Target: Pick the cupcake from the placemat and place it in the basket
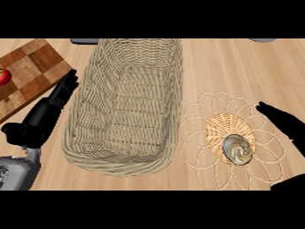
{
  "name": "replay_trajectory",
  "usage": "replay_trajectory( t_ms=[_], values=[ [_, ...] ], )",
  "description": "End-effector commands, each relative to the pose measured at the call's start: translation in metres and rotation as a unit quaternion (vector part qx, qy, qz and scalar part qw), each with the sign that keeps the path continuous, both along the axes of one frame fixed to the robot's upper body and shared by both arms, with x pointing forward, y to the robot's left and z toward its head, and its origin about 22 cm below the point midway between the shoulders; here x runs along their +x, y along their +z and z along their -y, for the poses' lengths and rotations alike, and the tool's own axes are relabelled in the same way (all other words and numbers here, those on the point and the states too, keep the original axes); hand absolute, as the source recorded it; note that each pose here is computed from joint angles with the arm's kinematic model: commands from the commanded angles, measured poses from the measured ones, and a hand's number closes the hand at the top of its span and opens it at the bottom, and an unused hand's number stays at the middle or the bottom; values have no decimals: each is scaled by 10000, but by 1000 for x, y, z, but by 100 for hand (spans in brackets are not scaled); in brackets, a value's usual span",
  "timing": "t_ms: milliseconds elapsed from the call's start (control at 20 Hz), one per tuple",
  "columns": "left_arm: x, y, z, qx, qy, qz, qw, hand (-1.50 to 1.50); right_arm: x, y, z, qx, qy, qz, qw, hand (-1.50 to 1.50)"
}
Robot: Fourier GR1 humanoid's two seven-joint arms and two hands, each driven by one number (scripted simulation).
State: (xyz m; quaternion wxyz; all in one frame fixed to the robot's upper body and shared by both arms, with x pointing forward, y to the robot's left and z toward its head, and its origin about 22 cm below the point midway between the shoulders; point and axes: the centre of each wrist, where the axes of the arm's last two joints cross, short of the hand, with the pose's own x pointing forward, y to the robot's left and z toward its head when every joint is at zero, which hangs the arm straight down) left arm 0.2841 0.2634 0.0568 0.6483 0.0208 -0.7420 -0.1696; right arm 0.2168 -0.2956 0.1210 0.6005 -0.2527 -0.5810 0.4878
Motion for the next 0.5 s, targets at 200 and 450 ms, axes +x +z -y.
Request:
replay_trajectory(
  t_ms=[200,450],
  values=[
    [-8,6,13,-18,105,77,9999,0,-10,-15,-7,168,221,137,9995,-150],
    [9,1,5,-6,25,21,10000,0,-3,-18,-15,378,264,90,9989,-150]
  ],
)
